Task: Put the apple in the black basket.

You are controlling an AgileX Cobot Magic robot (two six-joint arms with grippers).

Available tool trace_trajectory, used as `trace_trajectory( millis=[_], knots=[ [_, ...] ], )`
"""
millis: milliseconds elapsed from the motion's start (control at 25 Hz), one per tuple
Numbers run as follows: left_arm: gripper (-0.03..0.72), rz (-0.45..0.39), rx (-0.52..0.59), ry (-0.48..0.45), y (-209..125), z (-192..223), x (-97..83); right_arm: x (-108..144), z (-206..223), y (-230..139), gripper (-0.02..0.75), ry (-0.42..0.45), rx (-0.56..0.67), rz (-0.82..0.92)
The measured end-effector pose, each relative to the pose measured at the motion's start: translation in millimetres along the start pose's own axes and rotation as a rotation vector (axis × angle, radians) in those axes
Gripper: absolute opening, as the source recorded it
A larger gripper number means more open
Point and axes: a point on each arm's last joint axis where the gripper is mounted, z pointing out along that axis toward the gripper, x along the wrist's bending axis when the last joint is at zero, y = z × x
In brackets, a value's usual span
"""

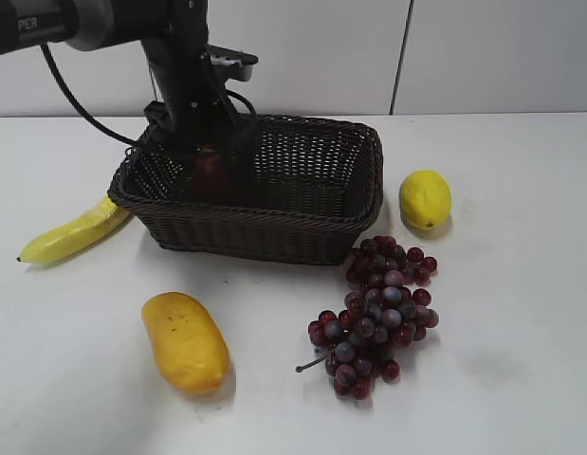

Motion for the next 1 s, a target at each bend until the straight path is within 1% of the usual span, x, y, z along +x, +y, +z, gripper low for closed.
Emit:
trace_trajectory(
  millis=[280, 440, 560, 680, 800, 960, 1000],
  knots=[
    [0.692, 0.017, -0.108, 0.008, 9.9, -61.3, -5.1, 0.0, 0.0, 0.0, 0.59, 0.0, 0.0, 0.0],
    [0.687, 0.031, -0.212, 0.03, 9.2, -111.6, -8.8, 0.0, 0.0, 0.0, 0.59, 0.0, 0.0, 0.0],
    [0.68, 0.042, -0.297, 0.054, 2.2, -156.4, -12.0, 0.0, 0.0, 0.0, 0.59, 0.0, 0.0, 0.0],
    [0.669, 0.044, -0.385, 0.075, -12.5, -204.1, -13.3, 0.0, 0.0, 0.0, 0.59, 0.0, 0.0, 0.0],
    [0.661, 0.024, -0.415, 0.09, -35.8, -234.7, -8.1, 0.0, 0.0, 0.0, 0.59, 0.0, 0.0, 0.0],
    [0.646, -0.036, -0.372, 0.118, -79.6, -250.3, 8.9, 0.0, 0.0, 0.0, 0.59, 0.0, 0.0, 0.0],
    [0.641, -0.056, -0.346, 0.123, -91.6, -248.5, 14.0, 0.0, 0.0, 0.0, 0.59, 0.0, 0.0, 0.0]
  ],
)
